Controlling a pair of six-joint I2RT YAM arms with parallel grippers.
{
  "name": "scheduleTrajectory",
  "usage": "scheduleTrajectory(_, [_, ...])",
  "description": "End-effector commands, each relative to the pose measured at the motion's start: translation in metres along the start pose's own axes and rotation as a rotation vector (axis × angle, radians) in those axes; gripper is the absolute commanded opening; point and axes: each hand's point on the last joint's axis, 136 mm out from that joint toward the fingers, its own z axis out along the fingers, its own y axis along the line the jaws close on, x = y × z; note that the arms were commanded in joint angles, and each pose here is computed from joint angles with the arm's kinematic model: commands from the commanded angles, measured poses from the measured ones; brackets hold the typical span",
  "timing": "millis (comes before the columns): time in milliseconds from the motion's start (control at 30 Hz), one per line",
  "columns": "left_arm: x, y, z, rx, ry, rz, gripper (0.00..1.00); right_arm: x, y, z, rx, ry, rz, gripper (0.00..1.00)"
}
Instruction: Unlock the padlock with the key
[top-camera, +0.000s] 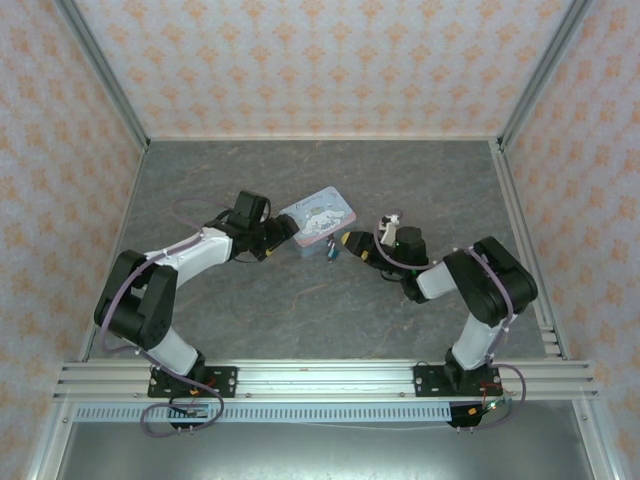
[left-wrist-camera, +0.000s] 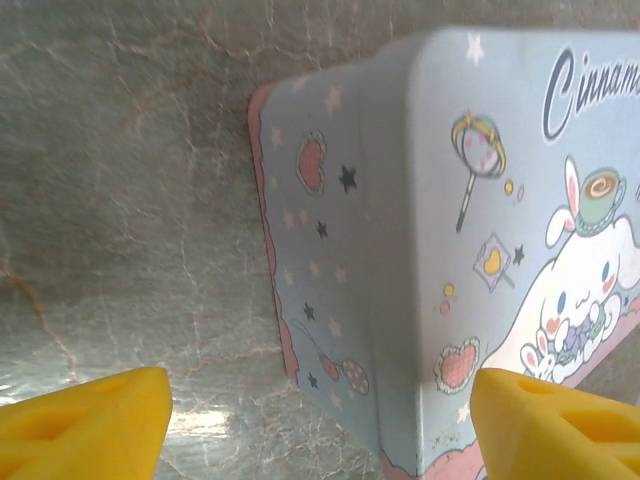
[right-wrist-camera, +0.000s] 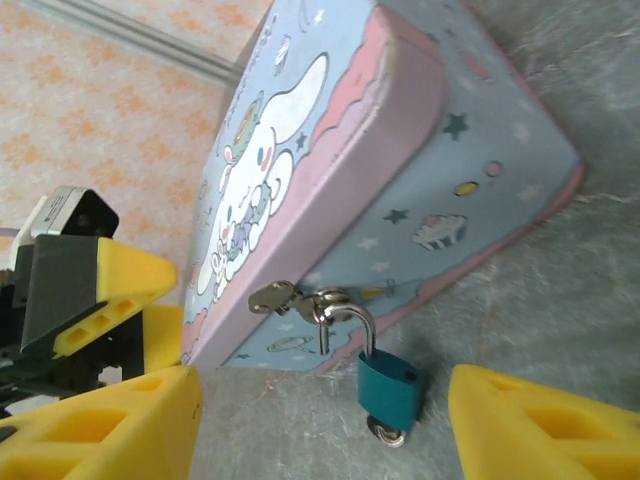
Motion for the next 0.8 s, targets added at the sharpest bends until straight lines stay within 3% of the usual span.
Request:
scheduleTrajectory(0, [-0.006,-0.009,0.001,0.012,0.008,0.037,0.79,-0.007,0.021,0.010,-0.117,0.006,-0.038,0.66])
scheduleTrajectory(167, [-0.004,-0.019,0.014,0.068,0.043,0.041,0.79,-0.004,0.017,0.022,-0.123,0.020,-0.037,0.65])
scheduleTrajectory(767, [0.009,0.018,0.035,-0.017,0.065,0.007,0.79,0.018,0.015,0.046,-0.154,0.089,-0.054,0.61])
